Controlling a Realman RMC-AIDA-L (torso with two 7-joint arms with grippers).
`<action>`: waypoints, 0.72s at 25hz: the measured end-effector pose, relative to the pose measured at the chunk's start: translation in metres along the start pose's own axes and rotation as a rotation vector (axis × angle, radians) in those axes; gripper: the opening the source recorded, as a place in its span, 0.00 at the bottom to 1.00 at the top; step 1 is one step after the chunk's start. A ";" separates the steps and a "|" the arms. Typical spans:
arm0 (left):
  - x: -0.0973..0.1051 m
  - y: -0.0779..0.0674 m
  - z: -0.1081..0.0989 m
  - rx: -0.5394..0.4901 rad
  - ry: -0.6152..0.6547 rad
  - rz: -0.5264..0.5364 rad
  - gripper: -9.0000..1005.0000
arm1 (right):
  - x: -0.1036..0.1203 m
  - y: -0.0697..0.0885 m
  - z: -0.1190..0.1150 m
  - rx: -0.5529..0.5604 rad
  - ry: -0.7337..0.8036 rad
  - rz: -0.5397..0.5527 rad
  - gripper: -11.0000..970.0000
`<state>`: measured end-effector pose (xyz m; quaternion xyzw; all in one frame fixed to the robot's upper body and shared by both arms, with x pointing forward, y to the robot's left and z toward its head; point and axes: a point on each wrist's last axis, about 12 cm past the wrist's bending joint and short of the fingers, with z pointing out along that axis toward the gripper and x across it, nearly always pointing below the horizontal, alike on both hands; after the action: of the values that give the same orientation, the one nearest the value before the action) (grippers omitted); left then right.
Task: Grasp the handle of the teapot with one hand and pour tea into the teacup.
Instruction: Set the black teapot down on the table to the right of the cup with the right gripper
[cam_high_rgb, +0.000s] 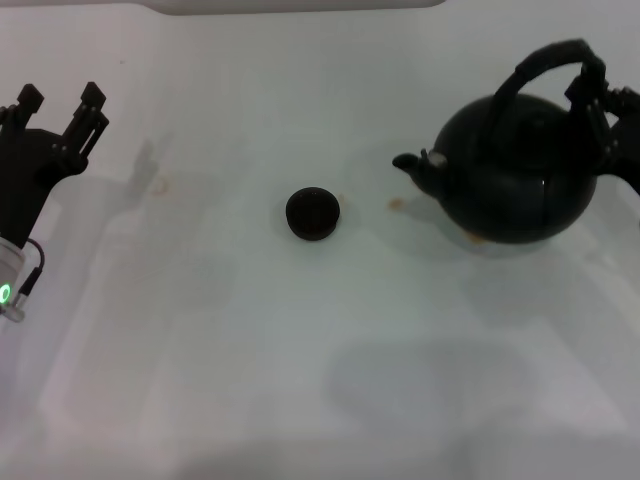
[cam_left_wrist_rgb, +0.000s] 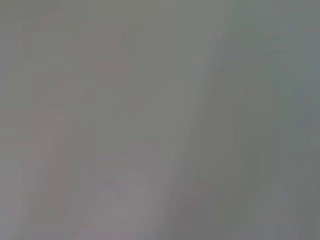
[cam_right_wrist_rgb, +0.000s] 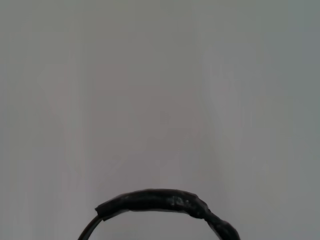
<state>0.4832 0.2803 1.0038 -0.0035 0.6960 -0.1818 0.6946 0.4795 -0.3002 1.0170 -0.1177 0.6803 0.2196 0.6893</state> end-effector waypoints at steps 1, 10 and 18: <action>0.000 0.000 0.000 0.000 0.000 0.000 0.82 | 0.002 0.000 -0.001 0.001 0.012 -0.001 0.13; 0.001 0.000 -0.001 -0.001 0.004 0.001 0.82 | 0.009 0.001 0.003 0.007 0.072 -0.010 0.14; 0.001 0.001 -0.002 -0.001 0.008 0.005 0.82 | 0.012 -0.001 0.003 0.021 0.103 -0.028 0.14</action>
<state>0.4820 0.2816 1.0026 -0.0014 0.6989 -0.1799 0.6923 0.4825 -0.2976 1.0049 -0.1311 0.7153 0.1967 0.6576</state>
